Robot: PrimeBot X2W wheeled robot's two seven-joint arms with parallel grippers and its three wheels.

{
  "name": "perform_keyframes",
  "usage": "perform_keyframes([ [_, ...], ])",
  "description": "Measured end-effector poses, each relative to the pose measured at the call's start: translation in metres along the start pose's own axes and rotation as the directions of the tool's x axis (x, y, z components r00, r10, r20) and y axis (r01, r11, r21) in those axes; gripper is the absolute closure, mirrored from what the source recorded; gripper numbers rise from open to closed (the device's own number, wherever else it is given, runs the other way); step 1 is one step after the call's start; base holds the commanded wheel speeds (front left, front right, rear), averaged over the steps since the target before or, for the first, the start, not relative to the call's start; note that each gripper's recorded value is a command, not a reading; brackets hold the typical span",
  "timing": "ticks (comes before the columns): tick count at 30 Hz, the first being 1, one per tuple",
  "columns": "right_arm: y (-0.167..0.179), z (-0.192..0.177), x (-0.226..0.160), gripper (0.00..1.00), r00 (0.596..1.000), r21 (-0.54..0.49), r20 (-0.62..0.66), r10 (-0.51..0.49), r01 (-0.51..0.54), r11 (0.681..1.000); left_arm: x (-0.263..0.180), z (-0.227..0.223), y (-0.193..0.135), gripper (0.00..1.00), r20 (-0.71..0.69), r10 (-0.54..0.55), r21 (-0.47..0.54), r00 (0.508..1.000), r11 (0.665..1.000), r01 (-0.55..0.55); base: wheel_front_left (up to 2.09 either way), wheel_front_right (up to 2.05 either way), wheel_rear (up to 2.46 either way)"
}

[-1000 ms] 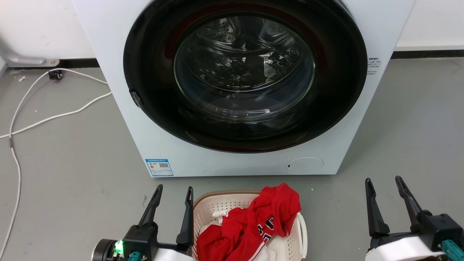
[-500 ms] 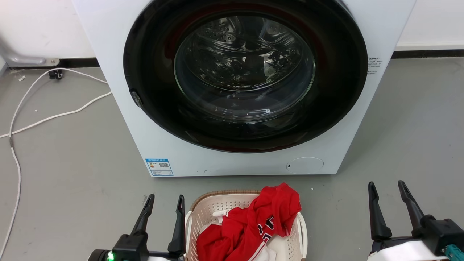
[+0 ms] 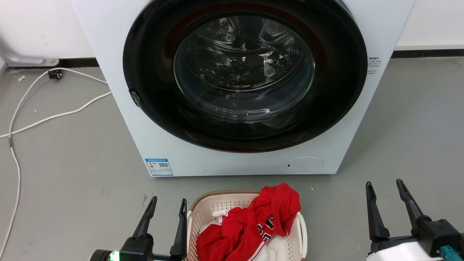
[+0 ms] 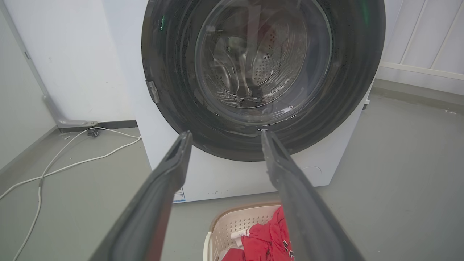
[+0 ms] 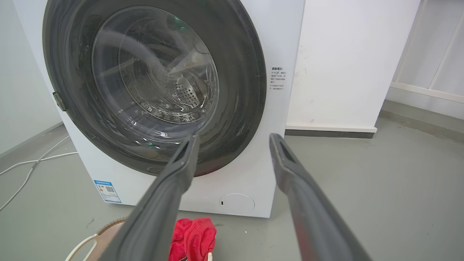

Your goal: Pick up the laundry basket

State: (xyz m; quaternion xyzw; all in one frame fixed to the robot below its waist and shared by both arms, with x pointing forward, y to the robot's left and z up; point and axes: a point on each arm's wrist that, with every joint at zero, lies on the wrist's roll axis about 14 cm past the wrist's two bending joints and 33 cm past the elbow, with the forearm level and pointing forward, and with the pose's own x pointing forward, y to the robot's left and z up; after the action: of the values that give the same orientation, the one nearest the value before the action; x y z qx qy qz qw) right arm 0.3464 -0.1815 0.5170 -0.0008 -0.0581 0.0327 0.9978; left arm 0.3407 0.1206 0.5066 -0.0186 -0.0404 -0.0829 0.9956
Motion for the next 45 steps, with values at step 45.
perform_keyframes([
  [45, 0.009, -0.153, 0.053, 0.0, 0.887, 0.076, -0.46, 0.042, -0.008, 0.997, 0.063, -0.152, 0.041, 0.0, -0.396, -0.003, -0.026, 0.918, 1.0, -0.008, 0.0, 0.0, 0.0],
])
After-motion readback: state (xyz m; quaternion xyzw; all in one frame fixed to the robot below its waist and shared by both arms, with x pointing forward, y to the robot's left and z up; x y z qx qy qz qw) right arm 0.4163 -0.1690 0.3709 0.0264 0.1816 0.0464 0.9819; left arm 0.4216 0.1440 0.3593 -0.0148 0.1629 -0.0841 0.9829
